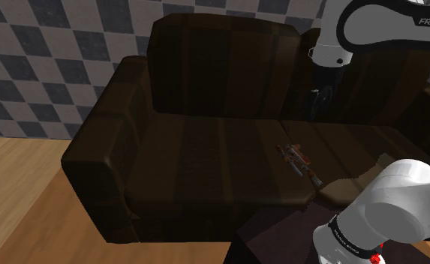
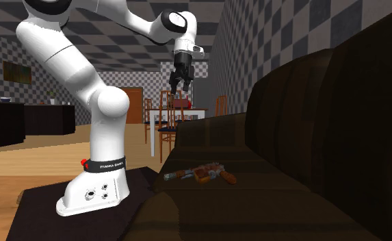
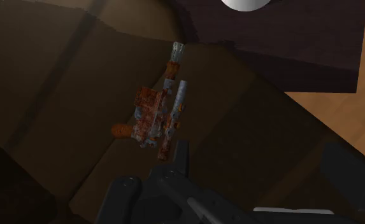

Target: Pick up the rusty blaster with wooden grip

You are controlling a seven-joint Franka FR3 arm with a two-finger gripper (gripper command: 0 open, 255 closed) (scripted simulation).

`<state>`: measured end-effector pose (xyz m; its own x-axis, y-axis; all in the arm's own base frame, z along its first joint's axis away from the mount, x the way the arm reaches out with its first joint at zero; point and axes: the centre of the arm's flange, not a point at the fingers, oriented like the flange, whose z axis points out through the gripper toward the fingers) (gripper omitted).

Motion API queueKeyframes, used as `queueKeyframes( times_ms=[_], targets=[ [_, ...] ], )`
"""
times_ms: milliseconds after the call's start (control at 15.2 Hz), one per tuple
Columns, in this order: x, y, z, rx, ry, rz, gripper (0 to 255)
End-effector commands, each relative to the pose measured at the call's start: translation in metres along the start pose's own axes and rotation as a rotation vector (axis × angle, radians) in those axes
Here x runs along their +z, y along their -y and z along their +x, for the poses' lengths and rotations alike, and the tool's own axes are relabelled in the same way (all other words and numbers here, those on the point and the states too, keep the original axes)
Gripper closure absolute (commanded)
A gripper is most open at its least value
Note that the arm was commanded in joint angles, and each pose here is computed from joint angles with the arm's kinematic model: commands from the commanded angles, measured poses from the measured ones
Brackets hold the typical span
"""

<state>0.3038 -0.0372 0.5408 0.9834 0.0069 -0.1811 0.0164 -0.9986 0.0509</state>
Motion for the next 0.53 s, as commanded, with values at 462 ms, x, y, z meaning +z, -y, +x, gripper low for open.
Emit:
queueKeyframes(
  times_ms=[462],
  targets=[
    [0.083,-0.063,-0.016,0.083,-0.093,0.129,0]
  ],
)
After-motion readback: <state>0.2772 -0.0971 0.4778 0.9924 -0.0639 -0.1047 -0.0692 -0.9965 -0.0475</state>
